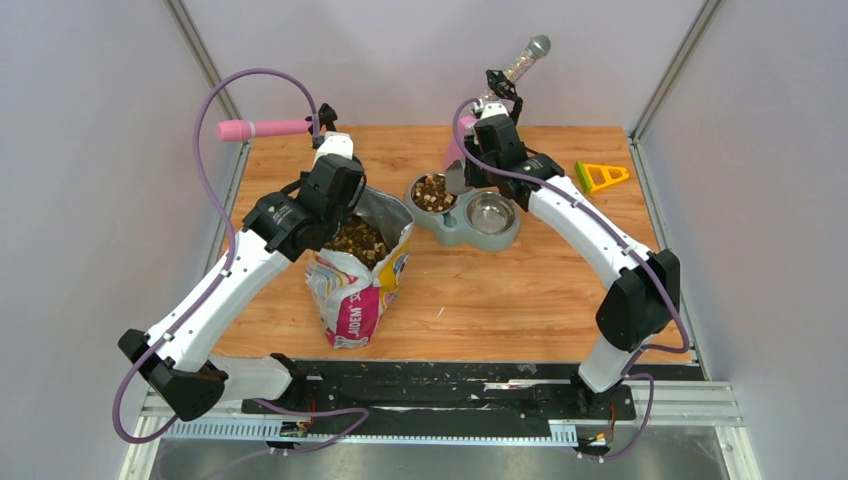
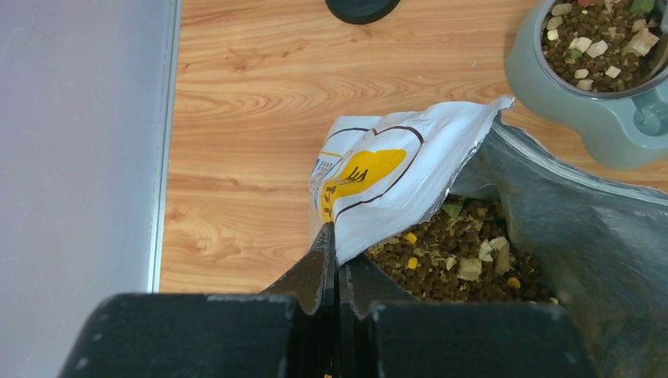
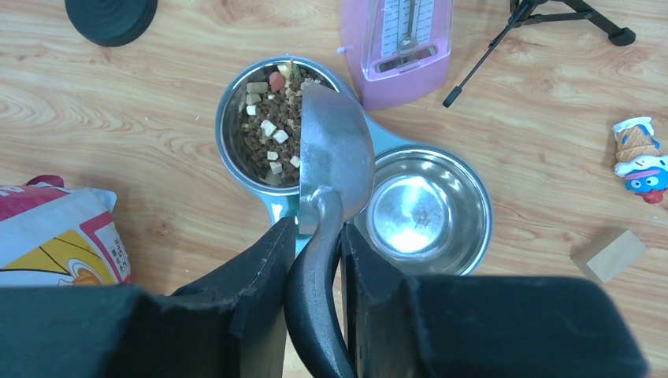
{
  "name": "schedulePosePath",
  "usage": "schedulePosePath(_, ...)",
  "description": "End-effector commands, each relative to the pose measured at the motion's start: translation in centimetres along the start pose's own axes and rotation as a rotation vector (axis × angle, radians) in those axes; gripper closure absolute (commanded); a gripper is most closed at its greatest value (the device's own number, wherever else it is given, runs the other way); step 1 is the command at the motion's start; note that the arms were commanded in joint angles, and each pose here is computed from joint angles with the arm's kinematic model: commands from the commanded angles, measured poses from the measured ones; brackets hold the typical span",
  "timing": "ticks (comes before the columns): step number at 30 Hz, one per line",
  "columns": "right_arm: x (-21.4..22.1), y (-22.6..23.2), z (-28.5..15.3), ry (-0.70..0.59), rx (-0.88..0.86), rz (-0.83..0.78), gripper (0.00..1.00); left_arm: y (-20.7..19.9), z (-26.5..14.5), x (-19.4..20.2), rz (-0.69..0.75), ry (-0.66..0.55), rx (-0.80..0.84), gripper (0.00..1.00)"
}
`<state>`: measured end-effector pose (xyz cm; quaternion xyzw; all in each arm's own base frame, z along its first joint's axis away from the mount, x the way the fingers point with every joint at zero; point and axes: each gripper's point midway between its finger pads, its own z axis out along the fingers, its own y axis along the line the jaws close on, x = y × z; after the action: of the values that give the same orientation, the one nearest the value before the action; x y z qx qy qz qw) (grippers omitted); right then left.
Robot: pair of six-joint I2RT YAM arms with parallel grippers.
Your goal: Serve the pet food
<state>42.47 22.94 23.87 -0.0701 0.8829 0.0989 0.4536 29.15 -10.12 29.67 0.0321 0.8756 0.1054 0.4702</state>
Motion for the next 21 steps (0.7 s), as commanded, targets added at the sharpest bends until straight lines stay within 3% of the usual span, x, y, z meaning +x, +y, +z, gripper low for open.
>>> schedulePosePath(1, -4.1, 0.2, -2.9, -0.137, -0.032, 0.063, 1.00, 0.6, -1.8, -4.4, -0.138, -0.166, 0.024, 1.00)
schedulePosePath(8, -4.5, 1.0, -3.5, -0.147, -0.112, 0.082, 1.00, 0.3, -1.9, -4.4, -0.143, -0.165, 0.044, 1.00)
schedulePosePath(11, -4.9, -1.0, -1.9, -0.230, -0.072, 0.104, 1.00, 0.3, -1.8, -4.3, -0.141, -0.163, 0.041, 1.00)
schedulePosePath(14, -3.9, -0.3, -1.9, -0.090, -0.110, 0.153, 1.00, 0.2, -1.7, -4.3, -0.139, -0.164, 0.039, 1.00)
schedulePosePath(21, -5.1, -0.9, -4.0, -0.171, -0.129, 0.200, 1.00, 0.2, -1.6, -4.3, -0.138, -0.160, 0.032, 1.00)
